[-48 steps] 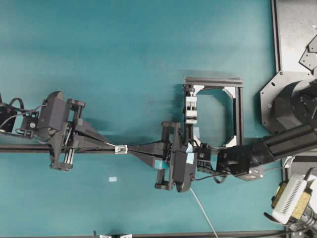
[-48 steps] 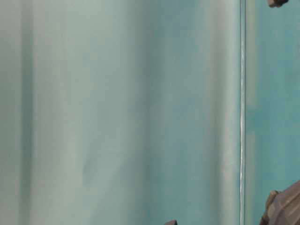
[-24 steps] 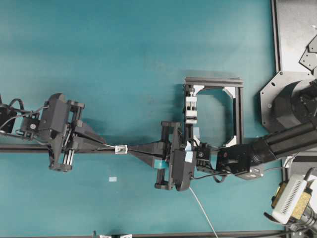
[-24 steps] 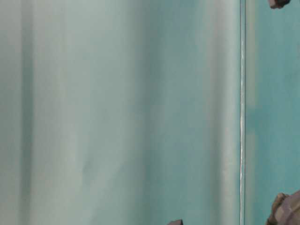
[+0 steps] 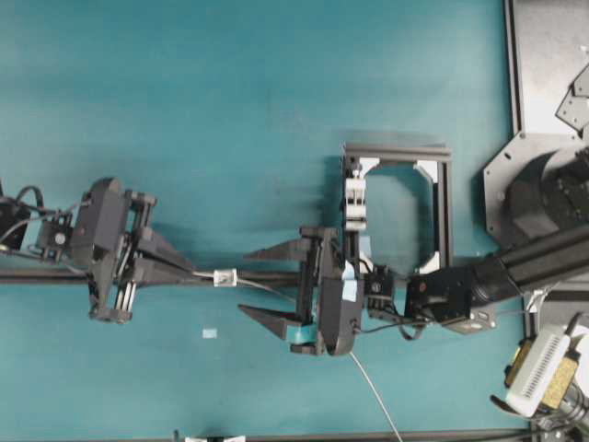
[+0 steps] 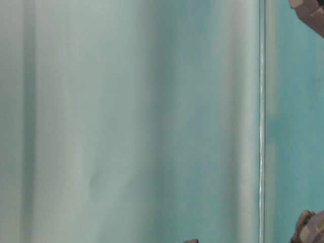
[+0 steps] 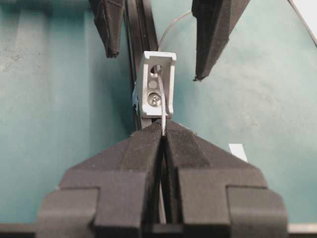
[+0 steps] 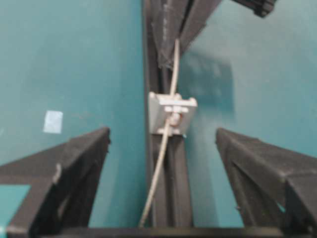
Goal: Insert the wire into the hole on the right side and pull it with the left arm.
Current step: 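Pull the wire leftward through the hole with the left gripper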
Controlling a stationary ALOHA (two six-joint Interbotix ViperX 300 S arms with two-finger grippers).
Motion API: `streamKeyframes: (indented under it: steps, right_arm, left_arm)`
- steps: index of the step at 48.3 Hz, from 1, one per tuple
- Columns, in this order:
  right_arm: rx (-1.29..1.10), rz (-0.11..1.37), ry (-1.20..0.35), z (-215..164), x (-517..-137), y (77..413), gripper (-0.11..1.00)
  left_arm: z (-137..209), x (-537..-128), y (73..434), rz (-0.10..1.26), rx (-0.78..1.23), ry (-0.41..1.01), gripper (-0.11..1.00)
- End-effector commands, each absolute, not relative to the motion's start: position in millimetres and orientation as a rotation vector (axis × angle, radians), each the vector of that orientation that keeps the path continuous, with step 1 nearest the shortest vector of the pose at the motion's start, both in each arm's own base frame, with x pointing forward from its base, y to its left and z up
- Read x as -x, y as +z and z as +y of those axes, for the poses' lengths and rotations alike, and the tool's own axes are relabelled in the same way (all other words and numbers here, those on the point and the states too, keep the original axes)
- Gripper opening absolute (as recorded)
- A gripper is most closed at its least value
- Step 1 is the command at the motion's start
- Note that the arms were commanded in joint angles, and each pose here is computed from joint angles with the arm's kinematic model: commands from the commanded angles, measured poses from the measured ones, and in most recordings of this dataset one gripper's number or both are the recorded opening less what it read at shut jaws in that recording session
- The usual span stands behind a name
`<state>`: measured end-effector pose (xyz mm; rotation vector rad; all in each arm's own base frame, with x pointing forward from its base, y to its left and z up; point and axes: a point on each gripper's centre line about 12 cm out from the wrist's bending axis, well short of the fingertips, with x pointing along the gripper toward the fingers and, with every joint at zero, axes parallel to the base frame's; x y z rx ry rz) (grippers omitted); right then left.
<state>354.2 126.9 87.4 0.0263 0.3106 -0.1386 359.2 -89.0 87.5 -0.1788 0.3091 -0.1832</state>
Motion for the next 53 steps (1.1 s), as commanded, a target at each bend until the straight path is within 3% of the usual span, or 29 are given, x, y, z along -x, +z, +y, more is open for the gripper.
streamKeyframes:
  steps: [1, 17, 53]
  right_arm:
    - [-0.044, 0.271, -0.131, 129, -357, 102, 0.92]
    - [-0.044, 0.278, -0.129, 129, -356, 101, 0.92]
    - [-0.047, 0.285, -0.127, 130, -356, 100, 0.92]
  left_arm:
    - [-91, -361, 100, 0.272, 0.183, -0.194, -0.11]
    - [-91, -356, 99, 0.289, 0.181, -0.193, -0.11]
    - [-81, -283, 111, 0.389, 0.165, -0.214, -0.11]
